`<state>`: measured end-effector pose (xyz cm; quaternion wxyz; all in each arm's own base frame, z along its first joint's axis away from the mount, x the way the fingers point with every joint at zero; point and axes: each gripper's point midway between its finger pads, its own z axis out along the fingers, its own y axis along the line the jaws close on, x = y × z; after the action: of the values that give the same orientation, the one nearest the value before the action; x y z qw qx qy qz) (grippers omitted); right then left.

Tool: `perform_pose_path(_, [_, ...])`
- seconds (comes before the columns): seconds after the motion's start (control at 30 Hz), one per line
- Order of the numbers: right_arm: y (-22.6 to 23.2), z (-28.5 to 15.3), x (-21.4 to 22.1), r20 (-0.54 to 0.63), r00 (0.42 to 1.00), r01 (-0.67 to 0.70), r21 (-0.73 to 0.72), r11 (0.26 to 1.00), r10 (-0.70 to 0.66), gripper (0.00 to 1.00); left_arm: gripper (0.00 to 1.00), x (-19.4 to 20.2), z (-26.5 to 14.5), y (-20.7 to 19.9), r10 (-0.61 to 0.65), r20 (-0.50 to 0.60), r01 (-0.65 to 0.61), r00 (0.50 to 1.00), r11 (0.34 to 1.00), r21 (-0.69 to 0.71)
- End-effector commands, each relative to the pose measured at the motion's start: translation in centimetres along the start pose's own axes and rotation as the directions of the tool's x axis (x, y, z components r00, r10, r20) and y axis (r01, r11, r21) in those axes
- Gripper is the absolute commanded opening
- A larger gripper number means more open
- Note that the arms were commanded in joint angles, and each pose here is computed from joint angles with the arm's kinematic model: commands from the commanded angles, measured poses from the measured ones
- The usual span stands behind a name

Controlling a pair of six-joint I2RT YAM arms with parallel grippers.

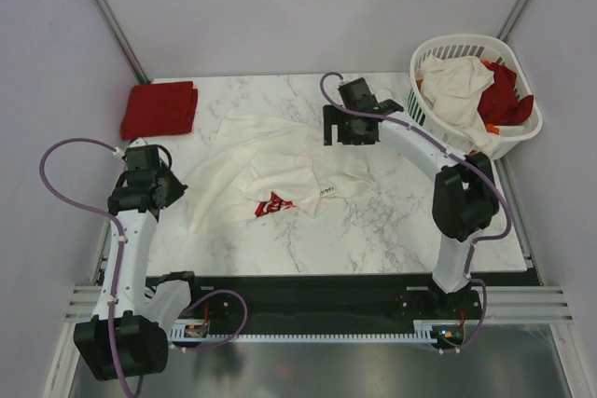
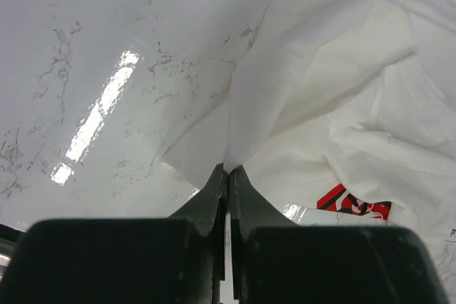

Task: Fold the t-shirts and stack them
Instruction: Flatten the tshirt out

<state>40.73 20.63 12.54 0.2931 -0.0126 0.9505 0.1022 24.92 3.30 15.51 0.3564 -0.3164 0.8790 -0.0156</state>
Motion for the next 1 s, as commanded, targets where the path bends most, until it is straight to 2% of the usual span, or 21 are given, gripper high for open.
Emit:
perform_pose_path(0.0, [4.8, 1.3, -3.1, 0.076, 0.994, 0.080, -0.045, 0.996, -0.077, 0.95, 0.02, -0.2, 0.0, -0.6, 0.048, 0.004, -0.048, 0.999, 0.998, 0.040])
perform_pose_path(0.07, [5.0, 4.2, -2.3, 0.032, 0.995, 0.094, -0.016, 0.995, -0.094, 0.90, 0.02, -0.3, 0.1, -0.6, 0.050, 0.003, -0.050, 0.999, 0.998, 0.041])
perform_pose_path(0.1, [6.0, 4.3, -3.7, 0.059, 0.992, 0.109, -0.023, 0.994, -0.108, 0.87, 0.02, -0.2, 0.2, -0.6, 0.052, -0.001, -0.051, 0.999, 0.998, 0.042])
perform_pose_path(0.23, [6.9, 9.0, -2.7, 0.018, 0.984, 0.177, 0.045, 0.983, -0.178, 0.74, 0.02, -0.1, 0.4, -0.8, 0.052, -0.006, -0.052, 0.999, 0.997, 0.050])
perform_pose_path(0.43, [7.8, 11.4, -3.4, 0.033, 0.976, 0.209, 0.098, 0.973, -0.213, 0.67, 0.02, 0.0, 0.4, -1.0, 0.058, -0.008, -0.057, 0.998, 0.997, 0.061])
perform_pose_path(0.67, [7.8, 13.3, -1.8, -0.005, 0.972, 0.235, 0.116, 0.965, -0.236, 0.61, 0.02, 0.1, 0.5, -1.0, 0.057, -0.013, -0.056, 0.998, 0.996, 0.064])
perform_pose_path(0.7, [7.7, 13.5, -1.4, -0.014, 0.971, 0.240, 0.120, 0.963, -0.240, 0.58, 0.02, 0.1, 0.5, -1.0, 0.057, -0.014, -0.056, 0.998, 0.996, 0.063])
perform_pose_path(0.73, [7.7, 13.7, -1.0, -0.021, 0.970, 0.244, 0.122, 0.962, -0.244, 0.49, 0.02, 0.1, 0.5, -1.0, 0.058, -0.013, -0.057, 0.998, 0.996, 0.065])
perform_pose_path(0.8, [7.2, 13.9, -0.7, -0.032, 0.970, 0.243, 0.136, 0.961, -0.241, 0.38, 0.02, 0.1, 0.5, -1.0, 0.058, -0.012, -0.057, 0.998, 0.996, 0.062])
perform_pose_path(0.83, [7.1, 13.8, -0.6, -0.031, 0.970, 0.243, 0.143, 0.959, -0.241, 0.28, 0.02, 0.1, 0.5, -0.9, 0.058, -0.011, -0.057, 0.998, 0.996, 0.061])
perform_pose_path(0.87, [7.0, 13.7, -0.5, -0.032, 0.969, 0.246, 0.149, 0.958, -0.244, 0.28, 0.02, 0.1, 0.6, -0.9, 0.059, -0.012, -0.058, 0.998, 0.997, 0.059])
perform_pose_path(0.97, [6.9, 13.1, -1.1, -0.019, 0.968, 0.249, 0.160, 0.955, -0.249, 0.16, 0.02, 0.1, 0.6, -0.9, 0.057, -0.014, -0.057, 0.998, 0.997, 0.060])
